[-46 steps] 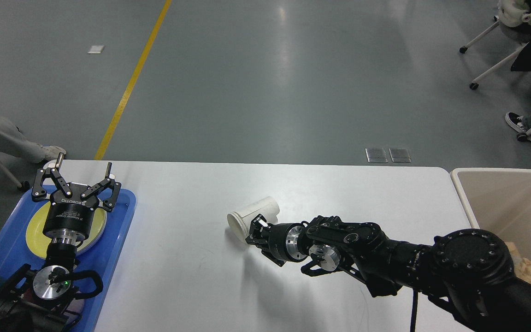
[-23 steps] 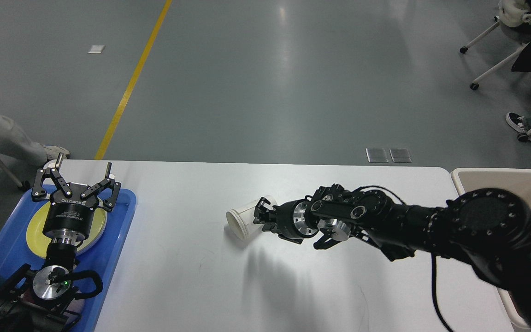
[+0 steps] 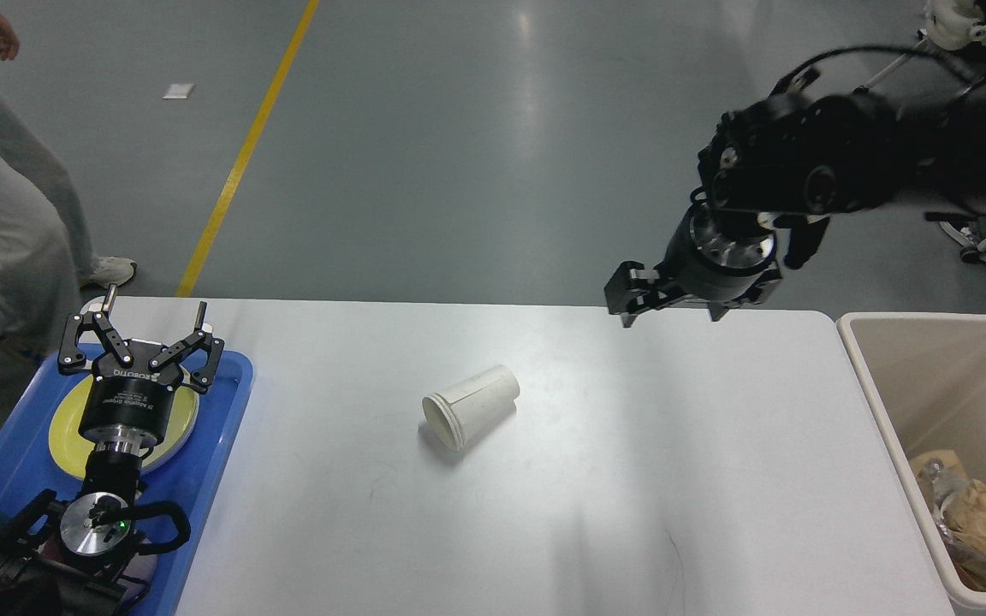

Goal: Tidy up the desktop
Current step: 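Raise the right gripper away from the cup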

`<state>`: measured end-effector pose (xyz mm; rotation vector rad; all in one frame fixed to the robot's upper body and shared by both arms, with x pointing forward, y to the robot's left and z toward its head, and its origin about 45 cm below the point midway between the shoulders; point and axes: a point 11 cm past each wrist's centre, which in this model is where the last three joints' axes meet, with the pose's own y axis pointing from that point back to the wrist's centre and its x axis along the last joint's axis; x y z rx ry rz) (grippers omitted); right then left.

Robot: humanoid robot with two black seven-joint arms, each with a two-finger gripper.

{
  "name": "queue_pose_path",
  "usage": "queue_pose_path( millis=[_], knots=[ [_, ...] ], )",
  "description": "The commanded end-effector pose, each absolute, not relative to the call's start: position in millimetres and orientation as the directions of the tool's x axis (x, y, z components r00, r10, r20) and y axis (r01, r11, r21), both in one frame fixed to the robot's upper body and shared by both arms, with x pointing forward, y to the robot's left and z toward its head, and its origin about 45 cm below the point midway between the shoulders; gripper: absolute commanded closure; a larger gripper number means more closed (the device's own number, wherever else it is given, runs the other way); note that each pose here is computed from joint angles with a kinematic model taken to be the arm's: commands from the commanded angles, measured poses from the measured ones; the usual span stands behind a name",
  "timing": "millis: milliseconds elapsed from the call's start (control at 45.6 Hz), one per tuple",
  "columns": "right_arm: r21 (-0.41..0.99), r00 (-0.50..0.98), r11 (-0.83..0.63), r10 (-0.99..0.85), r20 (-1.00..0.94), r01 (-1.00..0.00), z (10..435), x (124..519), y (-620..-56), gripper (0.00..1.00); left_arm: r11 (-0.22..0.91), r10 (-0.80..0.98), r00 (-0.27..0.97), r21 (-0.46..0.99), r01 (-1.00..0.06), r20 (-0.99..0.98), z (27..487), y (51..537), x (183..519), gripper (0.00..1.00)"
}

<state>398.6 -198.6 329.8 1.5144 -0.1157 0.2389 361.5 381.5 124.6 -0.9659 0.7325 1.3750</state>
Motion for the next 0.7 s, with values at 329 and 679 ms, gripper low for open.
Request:
queue_pose_path(
  millis=[329,679],
  knots=[
    [0.986,0.995,0.136,0.008,0.097,-0.097,425.6,306.6,-254.3,0.0,-0.057,0.459,0.092,-0.133,-0.989,-0.884,125.0,381.2,361.8,0.04],
    [0.987,0.995,0.119,0.001,0.104,-0.103,424.8,308.1,-257.7,0.0,-0.059,0.459,0.089,-0.13,-0.99,-0.884,124.1,381.6,361.1,0.04]
  ],
)
